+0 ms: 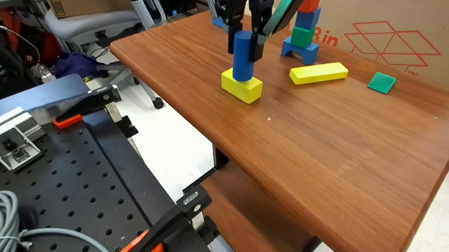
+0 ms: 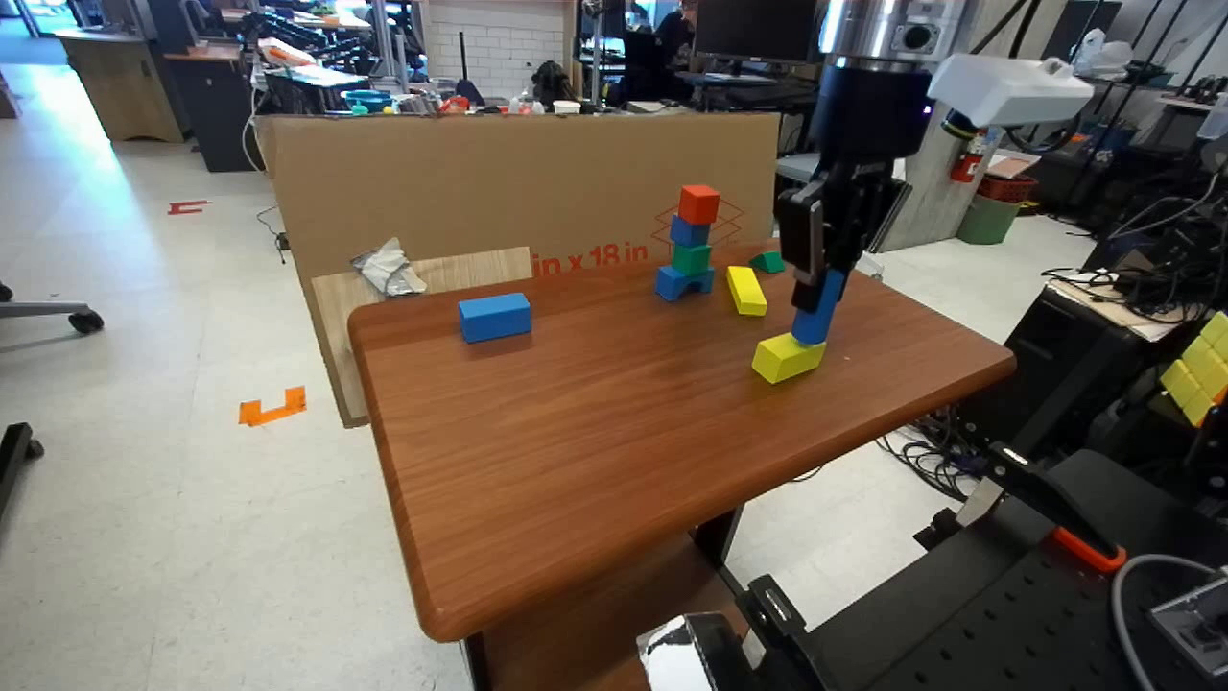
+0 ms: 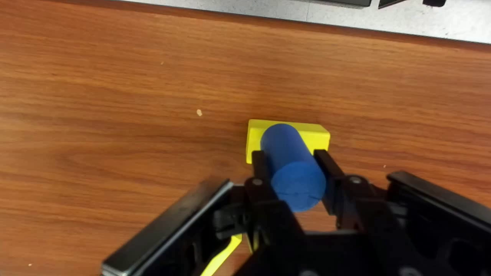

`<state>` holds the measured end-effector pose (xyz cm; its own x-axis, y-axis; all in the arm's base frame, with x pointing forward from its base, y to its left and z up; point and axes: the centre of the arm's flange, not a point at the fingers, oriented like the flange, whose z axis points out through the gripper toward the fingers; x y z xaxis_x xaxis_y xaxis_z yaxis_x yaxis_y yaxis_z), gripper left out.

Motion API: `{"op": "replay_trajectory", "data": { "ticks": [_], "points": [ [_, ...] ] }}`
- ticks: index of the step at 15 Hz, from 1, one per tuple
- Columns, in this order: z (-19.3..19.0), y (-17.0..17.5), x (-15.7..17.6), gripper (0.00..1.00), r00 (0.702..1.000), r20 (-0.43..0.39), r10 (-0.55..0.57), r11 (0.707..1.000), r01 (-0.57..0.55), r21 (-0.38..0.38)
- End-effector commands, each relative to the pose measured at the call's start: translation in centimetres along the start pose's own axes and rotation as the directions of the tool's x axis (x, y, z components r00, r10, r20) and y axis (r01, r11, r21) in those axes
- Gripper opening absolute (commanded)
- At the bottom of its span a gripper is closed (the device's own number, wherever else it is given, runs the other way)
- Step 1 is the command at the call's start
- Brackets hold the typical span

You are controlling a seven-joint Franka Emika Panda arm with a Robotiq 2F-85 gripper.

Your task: Put the blue cylinder on top of the the yellow rectangle

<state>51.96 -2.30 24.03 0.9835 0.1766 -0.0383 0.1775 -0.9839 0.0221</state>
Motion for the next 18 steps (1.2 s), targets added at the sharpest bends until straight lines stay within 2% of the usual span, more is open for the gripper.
{"op": "replay_trajectory", "data": {
  "ticks": [1,11,12,13,15,18],
  "points": [
    [-0.21,-0.52,-0.35,0.08,1.0,-0.029,-0.004,1.0,0.003,-0.027],
    [0.23,-0.57,-0.35,0.08,0.999,-0.044,-0.007,0.999,0.005,-0.033],
    [0.27,-0.6,-0.3,0.45,0.999,-0.043,-0.007,0.999,0.005,-0.032],
    [0.29,-0.61,-0.25,0.6,0.999,-0.037,-0.001,1.0,0.0,-0.027],
    [0.19,-0.55,-0.25,0.72,0.999,-0.044,-0.002,1.0,0.001,-0.028],
    [-0.19,-0.3,0.02,0.96,0.999,-0.045,0.0,1.0,-0.001,-0.023]
  ]
}}
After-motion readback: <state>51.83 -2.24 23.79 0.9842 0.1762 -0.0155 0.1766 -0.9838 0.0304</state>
